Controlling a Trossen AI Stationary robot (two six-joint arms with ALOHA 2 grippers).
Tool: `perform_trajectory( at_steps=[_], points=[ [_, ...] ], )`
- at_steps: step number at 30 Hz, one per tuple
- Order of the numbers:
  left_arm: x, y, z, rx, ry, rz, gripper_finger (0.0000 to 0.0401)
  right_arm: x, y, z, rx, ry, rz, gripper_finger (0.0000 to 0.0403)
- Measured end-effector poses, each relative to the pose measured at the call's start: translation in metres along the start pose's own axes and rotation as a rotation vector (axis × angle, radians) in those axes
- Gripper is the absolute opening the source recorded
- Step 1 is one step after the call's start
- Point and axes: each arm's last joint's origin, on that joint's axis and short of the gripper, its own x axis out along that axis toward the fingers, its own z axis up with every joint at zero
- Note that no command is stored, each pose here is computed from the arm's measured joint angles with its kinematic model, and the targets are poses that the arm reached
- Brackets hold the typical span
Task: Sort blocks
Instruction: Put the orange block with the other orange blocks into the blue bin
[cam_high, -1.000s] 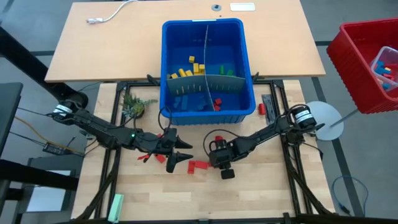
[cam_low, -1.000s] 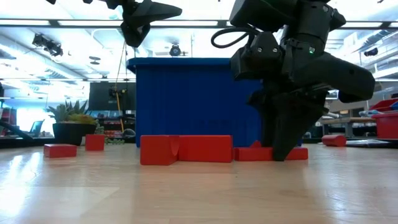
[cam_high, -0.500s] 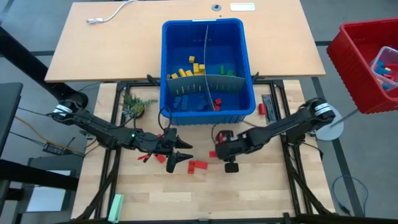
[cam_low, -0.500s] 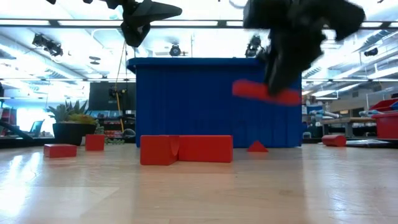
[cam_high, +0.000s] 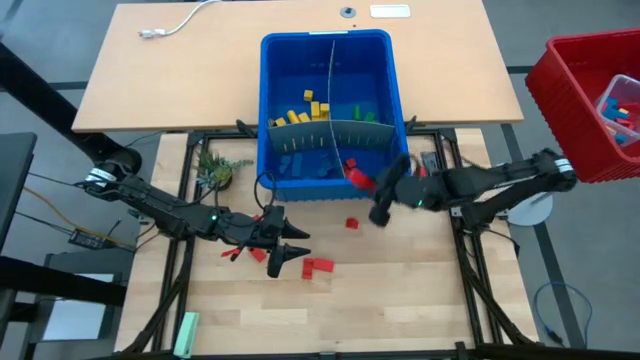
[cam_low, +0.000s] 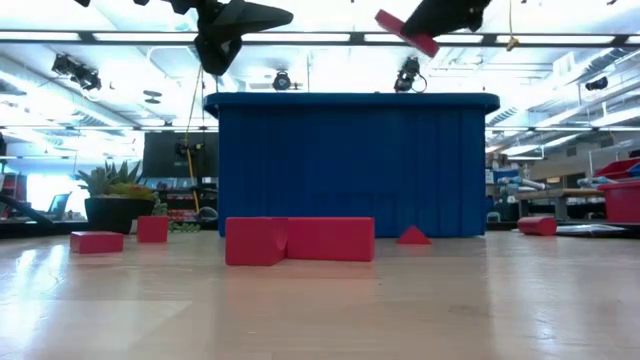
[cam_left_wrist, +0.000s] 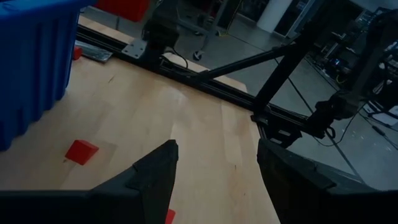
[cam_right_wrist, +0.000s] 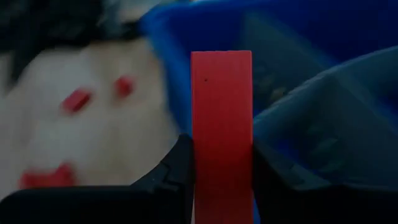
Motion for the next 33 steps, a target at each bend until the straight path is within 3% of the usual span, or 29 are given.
perform_trajectory(
  at_steps=[5,13,20,29,33],
  points=[
    [0.000,0.000,0.001,-0.002,-0.006,-0.003,0.0232,-0.003,-0.034,0.013,0.115,-0.087,-0.152,0.0117],
    [0.000,0.000,0.000,-0.001,-0.005,-0.003,0.0232,0.017,-0.068,0.015,0.170,-0.055,-0.296,0.0117],
    [0.000,0.000,0.000,-0.001,-0.003,-0.002,0.0232,0.032,-0.078,0.013,0.182,-0.011,-0.322,0.0139],
    [0.000,0.000,0.000,-0.001,-0.002,-0.001,0.0232,0.033,-0.078,0.014,0.171,-0.021,-0.322,0.0229],
    [0.000,0.000,0.000,-0.001,-0.003,-0.002,0.0232,0.028,-0.071,0.017,0.192,-0.045,-0.220,0.0247]
  ],
)
